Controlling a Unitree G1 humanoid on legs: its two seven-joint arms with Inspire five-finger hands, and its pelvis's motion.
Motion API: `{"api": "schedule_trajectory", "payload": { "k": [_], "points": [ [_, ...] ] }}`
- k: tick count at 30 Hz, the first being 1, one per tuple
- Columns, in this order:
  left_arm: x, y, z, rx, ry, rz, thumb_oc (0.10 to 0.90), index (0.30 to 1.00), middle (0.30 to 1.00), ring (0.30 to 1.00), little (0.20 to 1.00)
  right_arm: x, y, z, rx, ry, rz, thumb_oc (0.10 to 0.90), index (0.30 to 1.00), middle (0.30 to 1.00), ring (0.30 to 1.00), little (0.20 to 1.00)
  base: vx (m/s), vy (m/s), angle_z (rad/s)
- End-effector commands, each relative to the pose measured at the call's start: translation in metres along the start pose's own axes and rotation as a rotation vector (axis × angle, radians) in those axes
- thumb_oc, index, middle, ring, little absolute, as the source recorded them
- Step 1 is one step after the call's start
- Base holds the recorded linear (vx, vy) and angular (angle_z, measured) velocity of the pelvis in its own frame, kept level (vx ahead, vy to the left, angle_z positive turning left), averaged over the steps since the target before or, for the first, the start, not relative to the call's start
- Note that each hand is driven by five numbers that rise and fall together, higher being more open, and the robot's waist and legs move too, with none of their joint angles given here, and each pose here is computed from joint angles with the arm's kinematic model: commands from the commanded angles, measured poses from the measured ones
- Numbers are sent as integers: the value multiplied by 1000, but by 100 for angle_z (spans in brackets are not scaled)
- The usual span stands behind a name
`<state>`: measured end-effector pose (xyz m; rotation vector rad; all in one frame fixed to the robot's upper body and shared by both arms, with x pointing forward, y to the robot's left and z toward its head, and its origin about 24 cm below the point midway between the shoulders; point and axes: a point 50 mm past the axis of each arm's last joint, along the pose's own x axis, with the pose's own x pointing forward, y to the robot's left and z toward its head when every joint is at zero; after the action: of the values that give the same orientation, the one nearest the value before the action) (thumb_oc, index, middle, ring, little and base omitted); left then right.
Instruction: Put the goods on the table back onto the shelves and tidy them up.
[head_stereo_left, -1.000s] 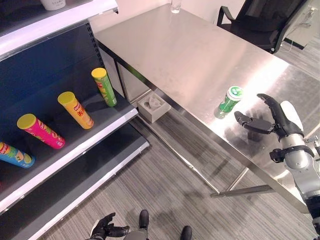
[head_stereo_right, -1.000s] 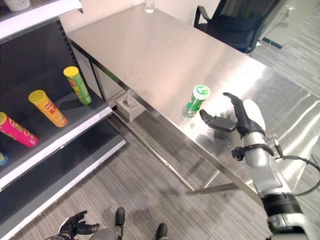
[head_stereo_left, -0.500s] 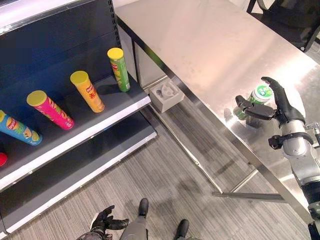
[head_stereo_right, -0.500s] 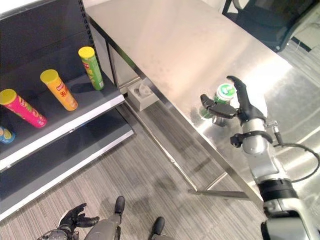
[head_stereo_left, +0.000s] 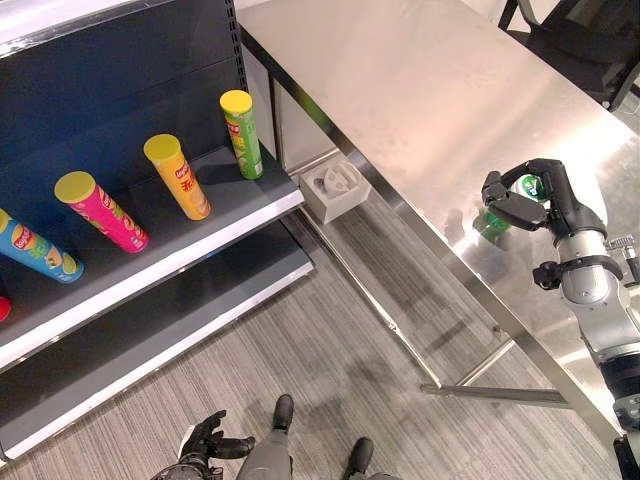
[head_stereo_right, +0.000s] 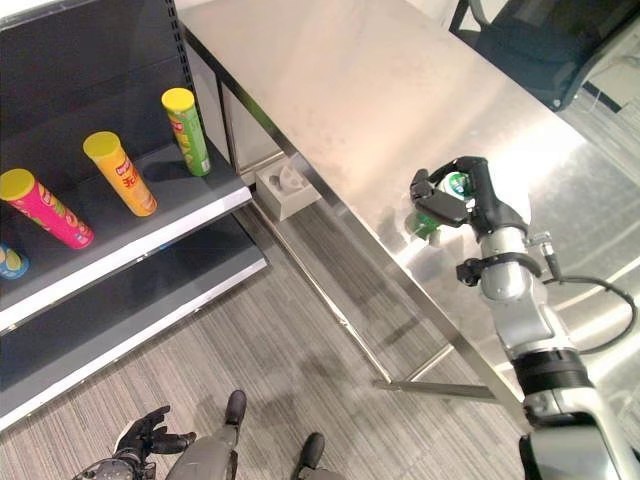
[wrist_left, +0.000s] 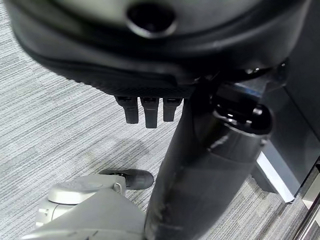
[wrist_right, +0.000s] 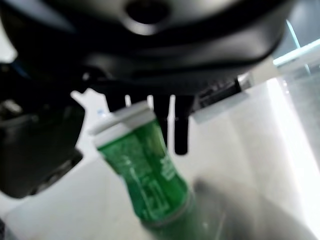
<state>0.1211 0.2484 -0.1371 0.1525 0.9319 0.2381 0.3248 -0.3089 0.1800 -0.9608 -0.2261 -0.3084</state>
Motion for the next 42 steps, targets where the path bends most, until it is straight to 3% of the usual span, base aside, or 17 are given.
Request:
{"api": "schedule_trajectory", "payload": {
  "k": [1, 25, 27, 42],
  "points": [
    [2, 7, 5, 70, -27, 5, 800, 900, 900, 900, 900, 20, -39, 37, -56, -163, -144, 400, 300, 300, 300, 300, 0, 0, 0],
    [1, 9, 4, 80, -16, -6, 800, 900, 900, 900, 900, 1, -63, 47, -41, -249, -230, 402, 302, 302, 302, 302, -6, -2, 1],
    [0, 12, 0, 71, -1, 6, 800, 900, 900, 900, 900, 0, -63, 47, -57, -249, -226, 800, 900, 900, 900, 900, 0, 0, 0],
    [1, 16, -3, 68, 14, 25, 800, 900, 900, 900, 900, -35, -59, 26, -268, -235, -128, 800, 900, 900, 900, 900, -6, 0, 0]
  ]
}}
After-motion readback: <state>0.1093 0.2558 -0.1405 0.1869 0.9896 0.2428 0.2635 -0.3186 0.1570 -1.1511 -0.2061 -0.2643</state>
